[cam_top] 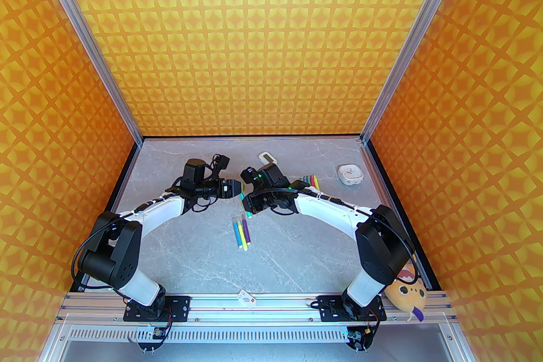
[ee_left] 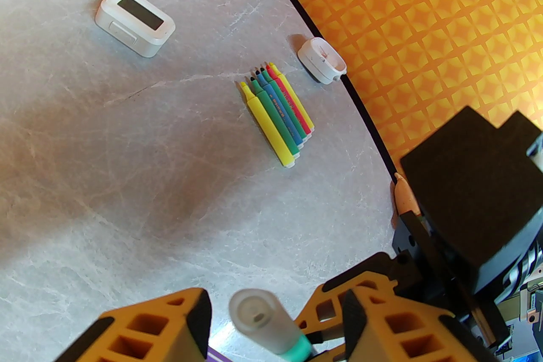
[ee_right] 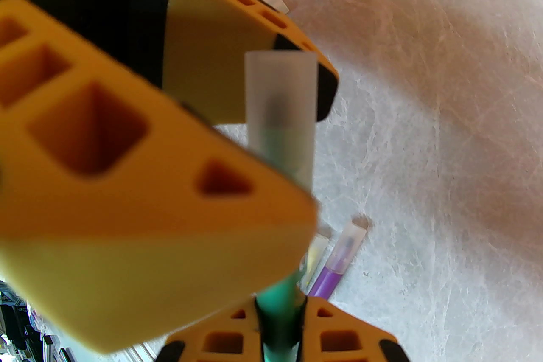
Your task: Open the pen caps
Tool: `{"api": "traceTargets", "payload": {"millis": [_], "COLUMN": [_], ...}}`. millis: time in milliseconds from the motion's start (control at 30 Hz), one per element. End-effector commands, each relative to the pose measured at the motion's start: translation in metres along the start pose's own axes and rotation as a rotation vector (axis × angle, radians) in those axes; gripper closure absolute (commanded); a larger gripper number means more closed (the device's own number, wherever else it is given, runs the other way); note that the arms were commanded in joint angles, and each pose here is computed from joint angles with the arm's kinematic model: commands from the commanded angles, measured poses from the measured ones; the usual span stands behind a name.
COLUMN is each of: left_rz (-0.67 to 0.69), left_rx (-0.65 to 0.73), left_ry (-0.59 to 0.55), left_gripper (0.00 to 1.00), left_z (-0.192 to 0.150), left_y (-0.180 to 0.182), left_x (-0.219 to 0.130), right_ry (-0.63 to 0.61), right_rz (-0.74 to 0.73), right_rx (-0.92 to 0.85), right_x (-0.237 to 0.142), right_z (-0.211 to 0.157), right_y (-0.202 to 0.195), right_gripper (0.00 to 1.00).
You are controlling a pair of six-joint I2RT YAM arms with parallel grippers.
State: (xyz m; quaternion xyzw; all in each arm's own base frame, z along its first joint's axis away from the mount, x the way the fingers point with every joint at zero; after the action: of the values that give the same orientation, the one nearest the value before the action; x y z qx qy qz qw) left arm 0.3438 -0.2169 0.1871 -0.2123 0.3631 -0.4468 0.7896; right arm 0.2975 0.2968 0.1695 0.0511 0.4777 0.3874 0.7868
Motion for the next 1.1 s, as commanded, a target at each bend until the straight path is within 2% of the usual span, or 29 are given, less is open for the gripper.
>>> {"api": "traceTargets", "payload": {"millis": [0,133,433,667,767,900,1067], "left_rz": [-0.034,-0.037,-0.057,-0.063,-0.064,-0.067,-0.073], "left_rx": [0.015,0.014,0.011,0.014,0.014,0.009,-0.005], "left_ry": [-0.002,0.001,0.01,0.007,0.004,-0.002,-0.009], "left_gripper": [0.47,0.55,0.65,0.77,0.84,0.88,0.92], "left_z": [0.007,0.008,0.008,0.01,0.012,0.013,0.017], "left_y": [-0.007,-0.007,-0.008,-0.01,-0.01,-0.011,-0.013], "left_x": [0.004,0.005,0.007,0.007,0.007,0.007,0.007], "right_ry": [-0.054,-0.051,-0.082,-0.085,-0.09,-0.134,-0.205], "right_rz": [0.028,0.027,-0.003,-0.02,-0.031,-0.022,0.007], "right_rx": [-0.047,-0.048,-0.056,-0.056,-0.059,-0.059,-0.032], "right_x": [-0.011,-0.01,-0.012,-0.011,-0.01,-0.009,-0.006], "right_z": [0.012,0.012,0.018,0.017,0.016,0.015,0.009], "right_y": [0.009,0.008,0.006,0.003,0.001,-0.001,-0.003], "right_gripper": [1.0,1.0,1.0,1.0,0.93,0.77,0.71]}}
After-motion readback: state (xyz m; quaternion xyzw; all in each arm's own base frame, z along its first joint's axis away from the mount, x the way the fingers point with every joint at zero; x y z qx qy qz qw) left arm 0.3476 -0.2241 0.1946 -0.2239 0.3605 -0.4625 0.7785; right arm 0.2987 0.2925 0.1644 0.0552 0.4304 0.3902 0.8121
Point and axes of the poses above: each hand's point on the last joint's axis, 136 mm out from that joint toward the fingers, its own x axis out along the fingers, its own y axis along the line the jaws close on, z = x × y, the point moved 5 cm from there along -x, back along the fingers, and after that the axes turned 3 degrees about x, right-handed, at the moved point
